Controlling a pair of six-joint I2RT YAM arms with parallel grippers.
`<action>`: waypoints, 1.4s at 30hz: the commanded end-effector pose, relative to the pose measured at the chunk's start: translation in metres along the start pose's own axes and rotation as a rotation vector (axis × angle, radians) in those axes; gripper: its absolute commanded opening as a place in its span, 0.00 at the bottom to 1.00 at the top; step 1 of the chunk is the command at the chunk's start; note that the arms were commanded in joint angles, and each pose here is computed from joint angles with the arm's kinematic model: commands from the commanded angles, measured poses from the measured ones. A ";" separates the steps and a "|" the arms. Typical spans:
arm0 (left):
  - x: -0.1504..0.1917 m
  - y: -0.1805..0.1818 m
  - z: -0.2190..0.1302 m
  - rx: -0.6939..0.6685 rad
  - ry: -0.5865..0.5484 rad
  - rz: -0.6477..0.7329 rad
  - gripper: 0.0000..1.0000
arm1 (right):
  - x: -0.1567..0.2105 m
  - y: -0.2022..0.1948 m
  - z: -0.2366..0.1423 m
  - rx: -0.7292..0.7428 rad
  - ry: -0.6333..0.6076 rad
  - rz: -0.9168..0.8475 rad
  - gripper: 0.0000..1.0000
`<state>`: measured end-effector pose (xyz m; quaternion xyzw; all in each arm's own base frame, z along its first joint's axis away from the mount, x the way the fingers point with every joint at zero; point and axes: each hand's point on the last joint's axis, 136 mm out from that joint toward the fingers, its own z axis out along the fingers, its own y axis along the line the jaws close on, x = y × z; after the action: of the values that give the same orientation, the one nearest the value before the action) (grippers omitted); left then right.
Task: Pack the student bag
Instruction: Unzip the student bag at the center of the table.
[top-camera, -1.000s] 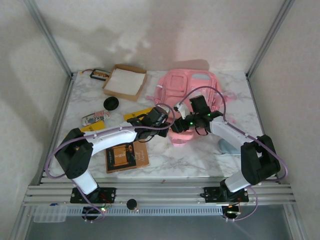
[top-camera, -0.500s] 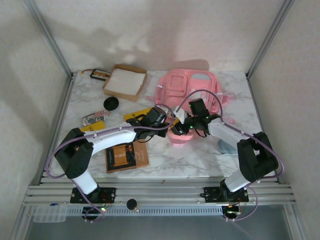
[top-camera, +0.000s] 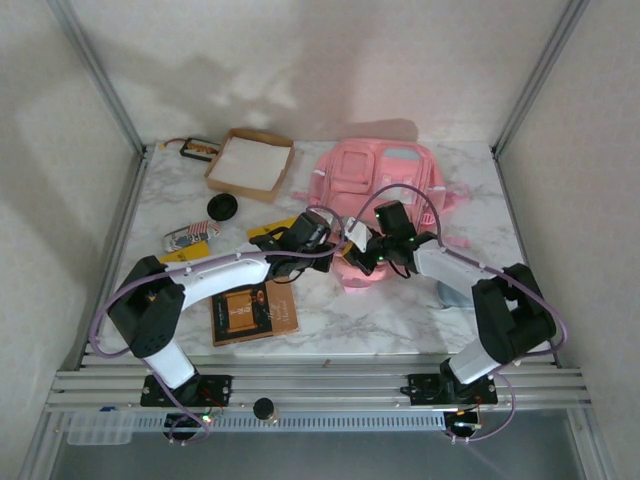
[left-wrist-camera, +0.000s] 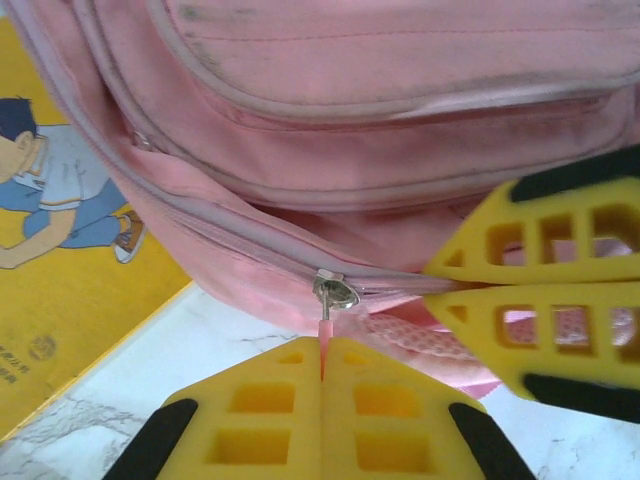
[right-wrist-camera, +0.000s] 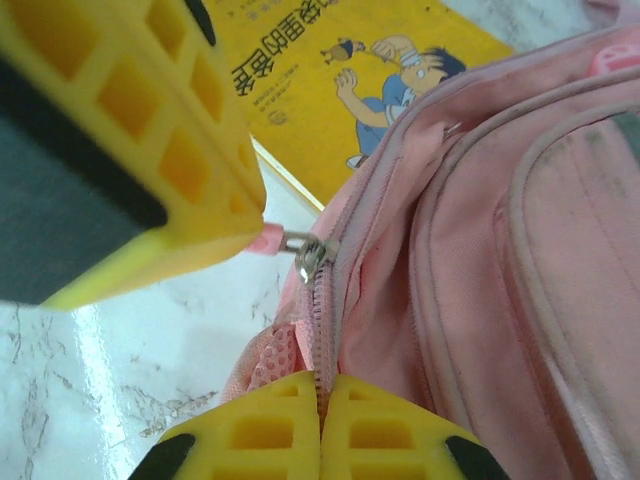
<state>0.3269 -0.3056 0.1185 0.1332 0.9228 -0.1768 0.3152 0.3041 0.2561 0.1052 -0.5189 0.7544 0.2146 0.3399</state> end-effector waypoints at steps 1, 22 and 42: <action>-0.003 0.031 -0.012 -0.092 -0.018 -0.024 0.00 | -0.025 0.002 -0.019 0.022 -0.076 -0.081 0.00; -0.068 0.130 0.016 -0.292 -0.115 -0.124 0.00 | -0.039 0.007 -0.076 0.115 -0.057 -0.169 0.00; -0.118 0.120 0.074 -0.146 -0.163 -0.182 0.00 | -0.035 -0.028 -0.061 0.143 -0.019 -0.166 0.00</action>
<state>0.4853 -0.2459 0.0916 0.0255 0.9244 -0.1325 0.3567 0.3065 0.2208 0.1487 -0.5474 0.7382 0.1386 0.3691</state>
